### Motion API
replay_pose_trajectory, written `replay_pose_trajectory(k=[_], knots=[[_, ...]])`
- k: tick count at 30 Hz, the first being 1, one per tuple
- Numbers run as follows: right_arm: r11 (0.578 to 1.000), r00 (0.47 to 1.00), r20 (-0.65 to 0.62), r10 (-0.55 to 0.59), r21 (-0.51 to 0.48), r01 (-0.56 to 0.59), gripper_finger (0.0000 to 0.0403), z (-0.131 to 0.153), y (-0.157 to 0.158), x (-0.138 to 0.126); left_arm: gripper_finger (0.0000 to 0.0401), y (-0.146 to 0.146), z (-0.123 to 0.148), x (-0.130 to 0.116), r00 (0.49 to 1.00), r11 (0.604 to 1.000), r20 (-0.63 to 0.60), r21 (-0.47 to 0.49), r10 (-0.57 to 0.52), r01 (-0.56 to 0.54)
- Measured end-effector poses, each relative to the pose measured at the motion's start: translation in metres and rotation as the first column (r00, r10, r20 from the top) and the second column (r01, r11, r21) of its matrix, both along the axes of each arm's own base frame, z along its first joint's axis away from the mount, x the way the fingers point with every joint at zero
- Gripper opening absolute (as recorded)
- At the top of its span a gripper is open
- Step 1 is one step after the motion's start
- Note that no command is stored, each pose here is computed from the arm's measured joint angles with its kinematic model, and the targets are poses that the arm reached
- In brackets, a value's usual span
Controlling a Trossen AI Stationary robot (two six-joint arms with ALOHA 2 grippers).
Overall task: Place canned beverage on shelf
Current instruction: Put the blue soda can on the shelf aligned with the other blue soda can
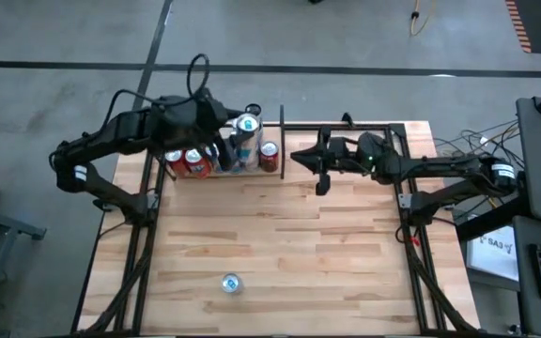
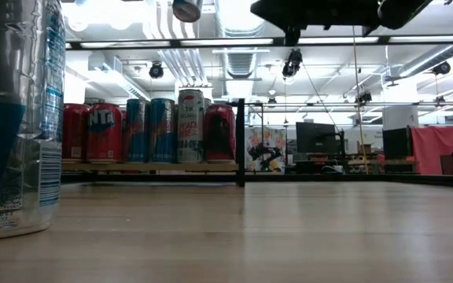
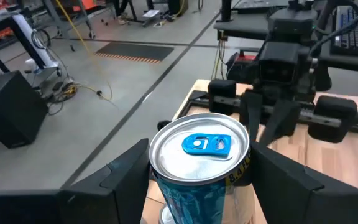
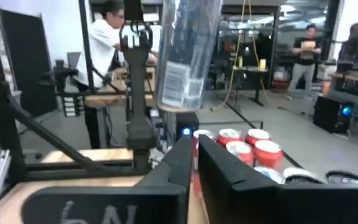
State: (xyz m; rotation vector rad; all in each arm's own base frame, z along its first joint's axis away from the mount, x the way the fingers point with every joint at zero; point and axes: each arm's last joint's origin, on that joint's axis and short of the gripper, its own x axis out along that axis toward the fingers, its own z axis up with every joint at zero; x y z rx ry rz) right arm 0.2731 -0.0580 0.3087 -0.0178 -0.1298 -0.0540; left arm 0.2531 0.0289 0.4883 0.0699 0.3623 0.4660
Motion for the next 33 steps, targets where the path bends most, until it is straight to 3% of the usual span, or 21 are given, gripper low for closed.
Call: replay_pose_trajectory(k=[4,10,14,17,20,26,33], knots=[[0.999,0.999,0.017,0.043,0.017,-0.043,0.0073,0.007,0.009,0.005,0.0224,-0.011,0.001,0.002,1.0,1.0,0.02,0.009,0.01,-0.01],[0.999,1.0,0.009,0.008,0.052,-0.009,0.0219,0.013,0.018,0.016,0.0224,-0.023,0.001,0.004,0.999,1.0,0.051,-0.01,-0.001,0.001],[1.0,1.0,-0.001,-0.002,-0.012,0.002,0.0312,0.013,0.029,0.029,0.0224,-0.027,-0.004,0.011,0.997,1.0,0.08,-0.013,-0.003,0.004],[0.999,1.0,-0.016,0.007,-0.036,-0.008,0.0359,0.013,0.033,0.042,0.0224,-0.029,-0.016,0.018,0.997,1.0,0.073,-0.005,-0.001,0.001],[1.0,0.999,-0.032,0.008,-0.024,-0.008,0.0376,0.021,0.034,0.053,0.0224,-0.031,-0.027,0.025,0.996,1.0,0.086,0.0,-0.004,0.004],[0.999,0.982,-0.185,-0.036,-0.013,0.034,0.0379,0.029,0.028,0.075,0.0224,-0.034,-0.041,0.032,0.994,1.0,0.108,0.004,0.007,-0.007],[0.999,0.979,-0.203,-0.039,-0.011,0.038,0.0359,0.035,0.025,0.093,0.0224,-0.037,-0.045,0.034,0.993,1.0,0.116,0.013,-0.01,0.008]])
